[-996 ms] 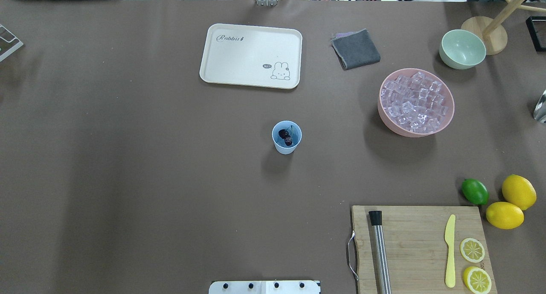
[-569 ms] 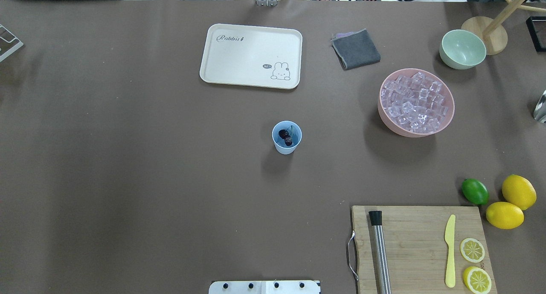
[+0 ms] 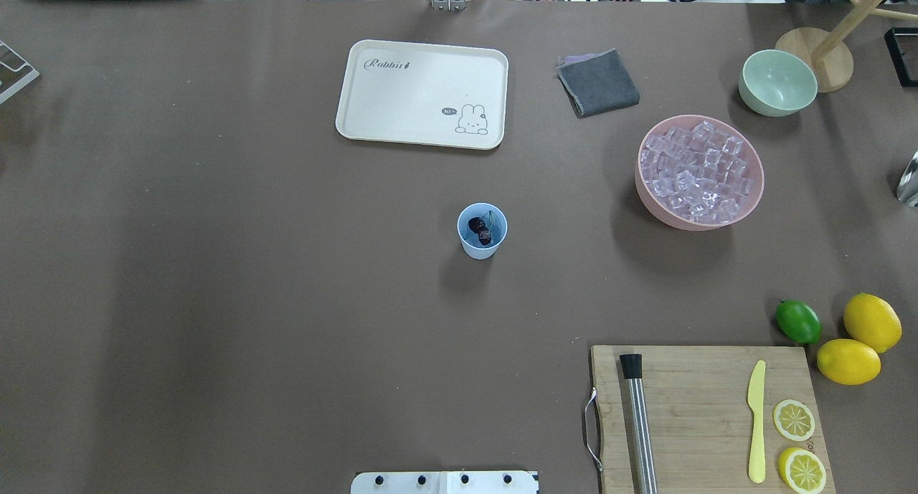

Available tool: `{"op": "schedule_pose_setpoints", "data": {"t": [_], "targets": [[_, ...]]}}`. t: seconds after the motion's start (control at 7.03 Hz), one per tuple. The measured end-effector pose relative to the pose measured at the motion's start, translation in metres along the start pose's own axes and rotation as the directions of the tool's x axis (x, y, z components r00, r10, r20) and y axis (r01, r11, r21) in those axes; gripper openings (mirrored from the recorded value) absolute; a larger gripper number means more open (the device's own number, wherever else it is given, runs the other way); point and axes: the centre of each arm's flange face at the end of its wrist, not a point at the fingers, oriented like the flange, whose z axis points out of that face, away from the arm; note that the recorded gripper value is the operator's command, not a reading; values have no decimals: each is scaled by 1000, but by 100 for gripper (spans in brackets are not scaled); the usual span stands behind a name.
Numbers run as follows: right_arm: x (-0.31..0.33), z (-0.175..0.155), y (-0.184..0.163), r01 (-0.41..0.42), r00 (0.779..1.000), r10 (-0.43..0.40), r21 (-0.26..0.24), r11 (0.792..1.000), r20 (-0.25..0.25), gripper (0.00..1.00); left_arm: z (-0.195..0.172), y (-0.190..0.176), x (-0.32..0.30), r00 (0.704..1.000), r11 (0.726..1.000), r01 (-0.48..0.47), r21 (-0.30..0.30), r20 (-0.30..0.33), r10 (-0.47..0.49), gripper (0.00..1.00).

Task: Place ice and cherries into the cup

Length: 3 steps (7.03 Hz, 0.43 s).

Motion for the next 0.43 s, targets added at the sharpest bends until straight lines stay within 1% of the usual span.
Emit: {"op": "schedule_pose_setpoints", "data": {"t": [0.14, 0.43], "targets": [[1, 2, -5, 14, 1000, -14, 17, 1000, 3, 100, 2, 5, -2, 1000, 1000, -10, 7, 0, 10, 98], [0, 2, -6, 23, 1000, -23, 29, 999, 5, 100, 2, 6, -2, 999, 999, -38, 31, 5, 38, 98]]}}
